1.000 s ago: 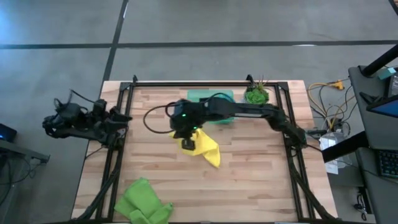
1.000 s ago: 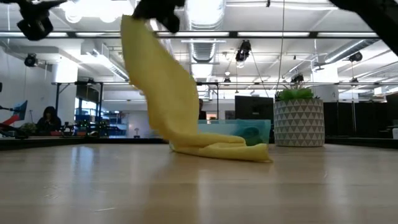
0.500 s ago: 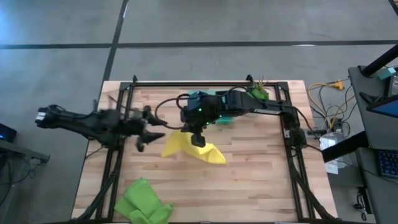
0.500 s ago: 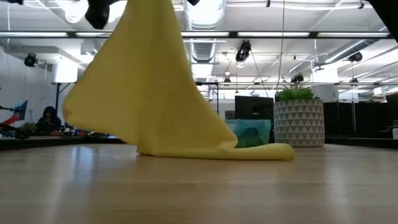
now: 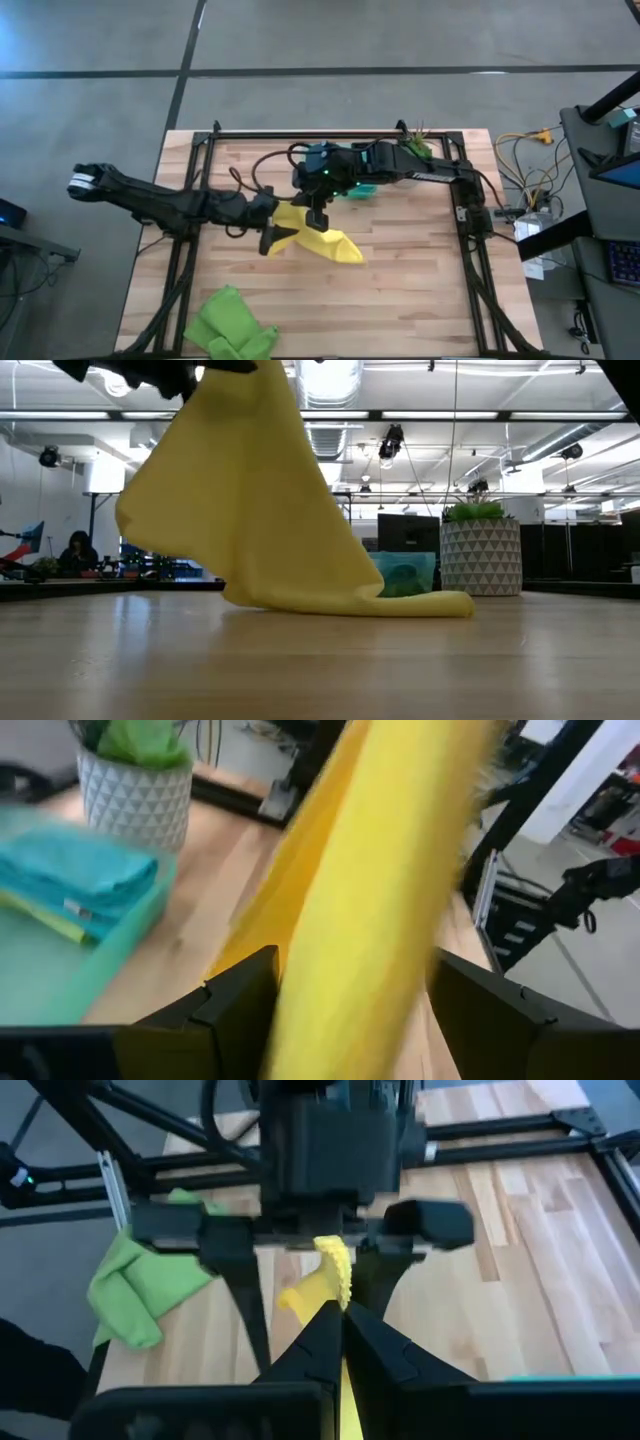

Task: Fold microfiber towels
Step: Fold the yellow microfiber cloth

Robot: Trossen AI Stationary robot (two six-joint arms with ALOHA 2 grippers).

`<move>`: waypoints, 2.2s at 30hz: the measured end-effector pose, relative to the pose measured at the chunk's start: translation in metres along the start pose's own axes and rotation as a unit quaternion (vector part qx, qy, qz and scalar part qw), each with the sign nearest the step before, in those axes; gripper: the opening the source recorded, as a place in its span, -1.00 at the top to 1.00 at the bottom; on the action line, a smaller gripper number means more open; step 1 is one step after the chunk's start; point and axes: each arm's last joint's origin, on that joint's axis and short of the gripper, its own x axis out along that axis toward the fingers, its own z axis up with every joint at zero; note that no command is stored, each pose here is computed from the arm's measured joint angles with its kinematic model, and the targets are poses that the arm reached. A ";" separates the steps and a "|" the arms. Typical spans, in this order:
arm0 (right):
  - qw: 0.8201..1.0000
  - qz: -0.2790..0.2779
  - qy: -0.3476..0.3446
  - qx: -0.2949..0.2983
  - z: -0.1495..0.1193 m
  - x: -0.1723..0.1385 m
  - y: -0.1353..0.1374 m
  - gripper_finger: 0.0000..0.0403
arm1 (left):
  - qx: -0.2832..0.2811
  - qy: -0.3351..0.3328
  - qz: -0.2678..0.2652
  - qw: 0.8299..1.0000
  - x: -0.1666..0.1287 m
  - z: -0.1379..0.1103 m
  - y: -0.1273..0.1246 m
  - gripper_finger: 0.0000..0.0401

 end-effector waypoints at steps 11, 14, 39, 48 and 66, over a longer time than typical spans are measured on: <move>0.999 -0.027 -0.024 -0.006 0.004 -0.024 0.001 0.96 | -0.018 0.091 0.045 0.995 -0.017 -0.023 0.012 -0.17; 0.999 -0.038 -0.030 -0.007 0.005 -0.030 0.001 0.96 | -0.016 0.101 0.050 0.993 -0.022 -0.024 0.013 -0.17; 0.989 -0.140 -0.041 -0.027 0.004 -0.069 -0.005 0.96 | -0.005 0.145 0.105 0.984 -0.058 -0.007 0.010 0.99; 0.970 -0.223 -0.095 -0.030 0.005 -0.128 -0.009 0.96 | 0.078 -0.019 0.088 0.993 -0.132 0.113 -0.023 1.00; 0.992 -0.120 0.001 0.023 -0.055 -0.153 0.095 0.96 | 0.015 0.207 -0.071 0.976 -0.057 0.137 -0.089 1.00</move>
